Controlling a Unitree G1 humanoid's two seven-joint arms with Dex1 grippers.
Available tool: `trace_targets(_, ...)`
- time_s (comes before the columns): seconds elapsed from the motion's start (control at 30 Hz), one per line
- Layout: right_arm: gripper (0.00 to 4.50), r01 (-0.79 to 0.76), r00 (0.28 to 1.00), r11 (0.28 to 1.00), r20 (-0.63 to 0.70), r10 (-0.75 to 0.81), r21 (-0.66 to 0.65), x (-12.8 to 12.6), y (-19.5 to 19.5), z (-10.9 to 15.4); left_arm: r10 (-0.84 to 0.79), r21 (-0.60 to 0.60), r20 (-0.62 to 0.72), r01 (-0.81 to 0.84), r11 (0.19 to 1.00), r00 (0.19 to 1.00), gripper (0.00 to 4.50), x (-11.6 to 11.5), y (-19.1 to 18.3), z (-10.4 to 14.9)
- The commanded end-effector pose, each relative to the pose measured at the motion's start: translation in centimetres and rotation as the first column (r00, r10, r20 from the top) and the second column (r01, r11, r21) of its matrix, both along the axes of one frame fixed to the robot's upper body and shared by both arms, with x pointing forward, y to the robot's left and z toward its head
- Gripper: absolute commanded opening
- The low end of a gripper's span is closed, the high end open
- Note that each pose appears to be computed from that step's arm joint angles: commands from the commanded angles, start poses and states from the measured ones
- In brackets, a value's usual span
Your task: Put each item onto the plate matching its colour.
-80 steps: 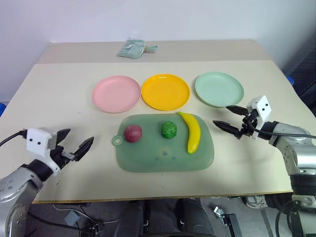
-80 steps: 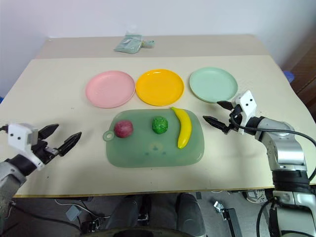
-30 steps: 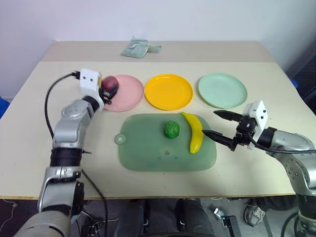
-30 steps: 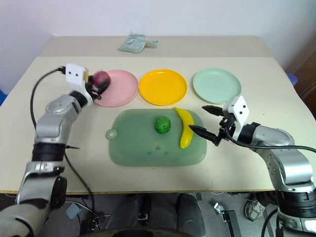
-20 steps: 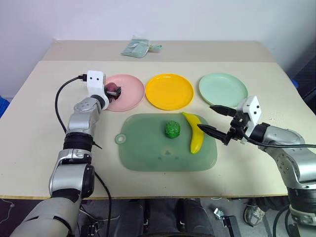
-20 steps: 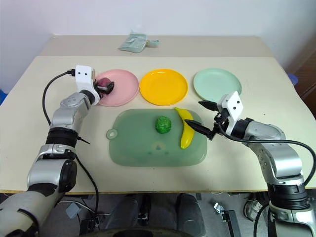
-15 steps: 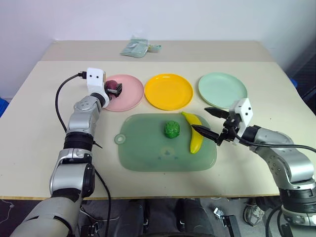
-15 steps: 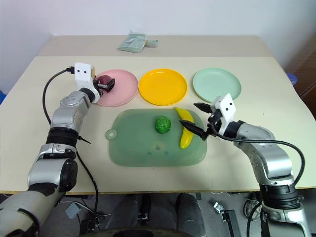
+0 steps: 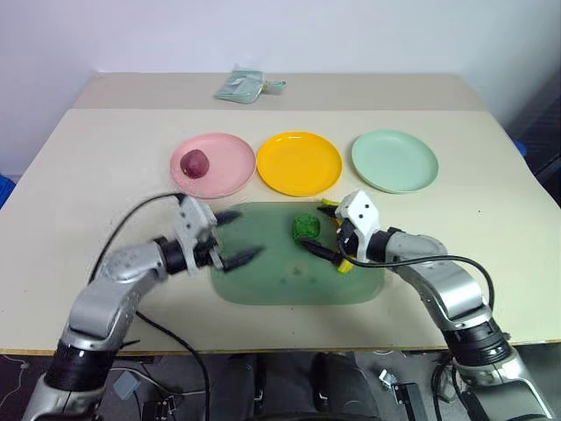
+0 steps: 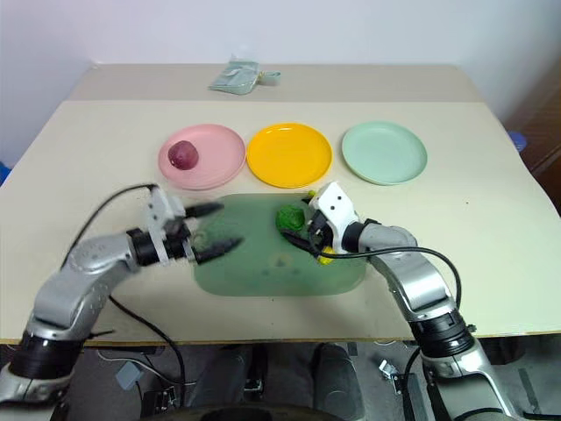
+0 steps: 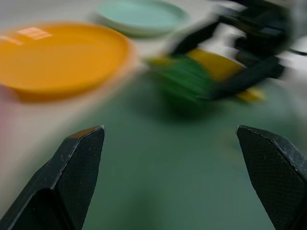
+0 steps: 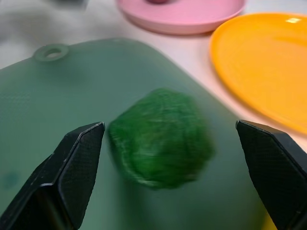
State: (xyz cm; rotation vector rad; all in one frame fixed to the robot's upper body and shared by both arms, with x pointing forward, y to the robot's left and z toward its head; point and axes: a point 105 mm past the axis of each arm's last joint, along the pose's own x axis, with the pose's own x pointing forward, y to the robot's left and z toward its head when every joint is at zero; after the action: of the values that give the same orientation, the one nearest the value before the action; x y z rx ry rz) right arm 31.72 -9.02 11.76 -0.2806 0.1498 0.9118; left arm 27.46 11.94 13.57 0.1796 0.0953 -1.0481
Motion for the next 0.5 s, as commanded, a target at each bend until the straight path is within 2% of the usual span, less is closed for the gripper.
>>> trace_targets(0.03,3.63,-0.016,0.999,1.000,0.048,0.015,0.009,0.3,0.5,1.2,-0.047,-0.007,0.033,0.048,0.999,0.998,4.50,-0.9,-1.0,1.4)
trace_targets(0.1,2.64,-0.009,0.998,1.000,0.063,0.008,0.014,0.4,0.5,1.6,-0.050,-0.009,0.037,0.050,0.999,0.998,4.50,-0.9,-1.4,1.7)
trace_targets(0.13,2.30,-0.005,0.997,1.000,0.078,0.004,0.017,0.4,0.4,1.9,-0.051,-0.010,0.037,0.051,0.999,0.998,4.50,-0.8,-1.5,1.8)
trace_targets(0.23,2.30,0.026,0.992,0.998,0.123,-0.034,0.065,1.0,0.0,3.4,-0.052,-0.008,0.040,0.053,0.999,0.998,4.50,-0.7,-1.7,2.0)
trace_targets(0.37,2.30,0.291,0.921,0.946,0.224,-0.317,0.142,5.2,-4.1,6.8,-0.056,-0.015,0.049,0.057,0.998,0.997,4.50,-0.6,-2.1,2.1)
trace_targets(0.43,2.30,0.448,0.845,0.877,0.239,-0.479,0.173,7.3,-6.8,7.8,-0.058,-0.025,0.049,0.059,0.998,0.997,4.50,-0.6,-2.3,2.1)
trace_targets(0.5,2.30,0.637,0.715,0.751,0.231,-0.660,0.174,9.6,-10.8,8.0,-0.063,-0.031,0.048,0.064,0.997,0.997,4.50,-0.6,-2.4,2.0)
